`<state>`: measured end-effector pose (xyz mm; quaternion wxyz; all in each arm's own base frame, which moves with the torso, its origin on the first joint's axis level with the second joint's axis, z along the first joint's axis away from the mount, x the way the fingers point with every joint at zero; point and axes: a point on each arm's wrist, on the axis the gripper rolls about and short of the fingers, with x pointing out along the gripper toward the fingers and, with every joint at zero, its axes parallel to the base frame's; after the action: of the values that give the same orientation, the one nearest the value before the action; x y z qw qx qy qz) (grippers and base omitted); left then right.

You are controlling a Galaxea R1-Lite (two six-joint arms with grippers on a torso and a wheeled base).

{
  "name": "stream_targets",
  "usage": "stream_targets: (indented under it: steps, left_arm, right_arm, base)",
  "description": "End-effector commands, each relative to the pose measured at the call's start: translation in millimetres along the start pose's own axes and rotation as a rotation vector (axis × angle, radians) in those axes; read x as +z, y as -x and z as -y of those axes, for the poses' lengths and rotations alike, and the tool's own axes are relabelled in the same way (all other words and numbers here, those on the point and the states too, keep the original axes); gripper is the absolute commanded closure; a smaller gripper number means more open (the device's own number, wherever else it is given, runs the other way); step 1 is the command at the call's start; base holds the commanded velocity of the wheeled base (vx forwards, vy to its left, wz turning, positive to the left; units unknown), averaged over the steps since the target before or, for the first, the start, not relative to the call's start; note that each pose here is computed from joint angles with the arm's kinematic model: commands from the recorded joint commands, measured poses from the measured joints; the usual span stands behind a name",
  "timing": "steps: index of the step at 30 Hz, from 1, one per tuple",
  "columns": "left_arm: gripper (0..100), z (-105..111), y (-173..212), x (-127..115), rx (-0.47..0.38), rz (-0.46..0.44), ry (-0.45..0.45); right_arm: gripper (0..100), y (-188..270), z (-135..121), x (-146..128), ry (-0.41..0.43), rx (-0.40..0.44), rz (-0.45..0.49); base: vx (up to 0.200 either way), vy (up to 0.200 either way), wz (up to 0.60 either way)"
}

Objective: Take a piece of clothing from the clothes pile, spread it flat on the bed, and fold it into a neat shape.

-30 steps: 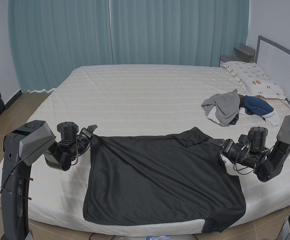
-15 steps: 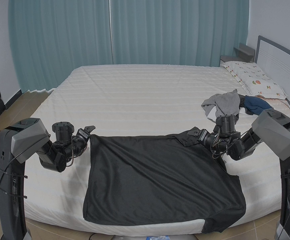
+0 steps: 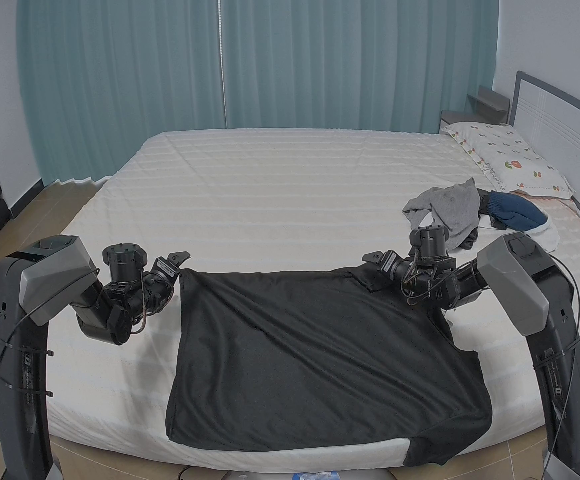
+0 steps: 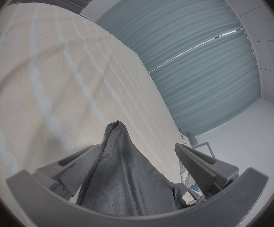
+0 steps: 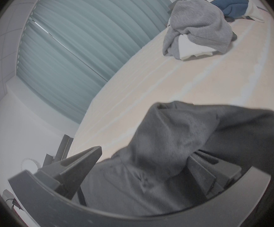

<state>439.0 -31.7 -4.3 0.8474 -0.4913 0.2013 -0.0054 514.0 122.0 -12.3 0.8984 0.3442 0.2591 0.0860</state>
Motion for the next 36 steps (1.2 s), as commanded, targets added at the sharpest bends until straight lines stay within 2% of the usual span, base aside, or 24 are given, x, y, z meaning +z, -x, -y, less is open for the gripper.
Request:
stream_targets:
  steps: [1, 4, 8, 9, 15, 19, 23, 27, 31, 36]
  left_arm:
    - [0, 0.5, -0.8, -0.2, -0.002, 0.002, -0.002]
    - [0, 0.9, -1.0, 0.0, -0.002, 0.004, -0.002]
    - [0, 1.5, -1.2, -1.1, -0.003, 0.003, -0.004]
    - [0, 1.2, -1.1, -0.5, -0.002, 0.005, -0.004]
    - [0, 1.6, -1.7, -0.9, -0.004, 0.005, -0.008]
    - [0, 5.7, -6.2, 2.9, -0.021, 0.012, -0.010]
    - [0, 5.4, -9.7, 3.4, -0.023, 0.017, -0.012]
    - [0, 5.4, -9.7, 3.4, -0.023, 0.017, -0.012]
    - [0, 5.4, -11.1, 2.7, -0.027, 0.013, -0.016]
    - [0, 5.1, -14.0, 3.0, -0.031, 0.016, -0.017]
  right_arm:
    - [0, -35.1, 20.4, 4.7, 0.013, 0.082, 0.135]
    - [0, -32.5, 17.5, 14.9, 0.035, 0.143, 0.216]
    - [0, -29.2, 19.6, 24.9, 0.044, 0.161, 0.263]
    - [0, -23.6, 24.1, 39.4, 0.049, 0.163, 0.307]
    - [0, -15.9, 57.2, 62.2, 0.026, 0.083, 0.334]
    - [0, -0.2, 72.0, 85.1, 0.003, -0.011, 0.315]
    - [0, 13.6, 87.7, 86.4, 0.045, -0.050, 0.263]
    - [0, 25.1, 93.8, 84.1, 0.058, -0.043, 0.218]
    - [0, 47.3, 100.0, 70.2, 0.087, 0.023, 0.078]
    - [0, 52.7, 110.4, 59.6, 0.129, 0.024, 0.040]
  base:
    - [0.000, 0.000, 0.00]
    - [0.000, 0.000, 0.00]
    - [0.000, 0.000, 0.00]
    - [0.000, 0.000, 0.00]
    - [0.000, 0.000, 0.00]
    - [0.000, 0.000, 0.00]
    - [0.000, 0.000, 0.00]
    - [0.000, 0.000, 0.00]
    - [0.000, 0.000, 0.00]
    - [0.000, 0.000, 0.00]
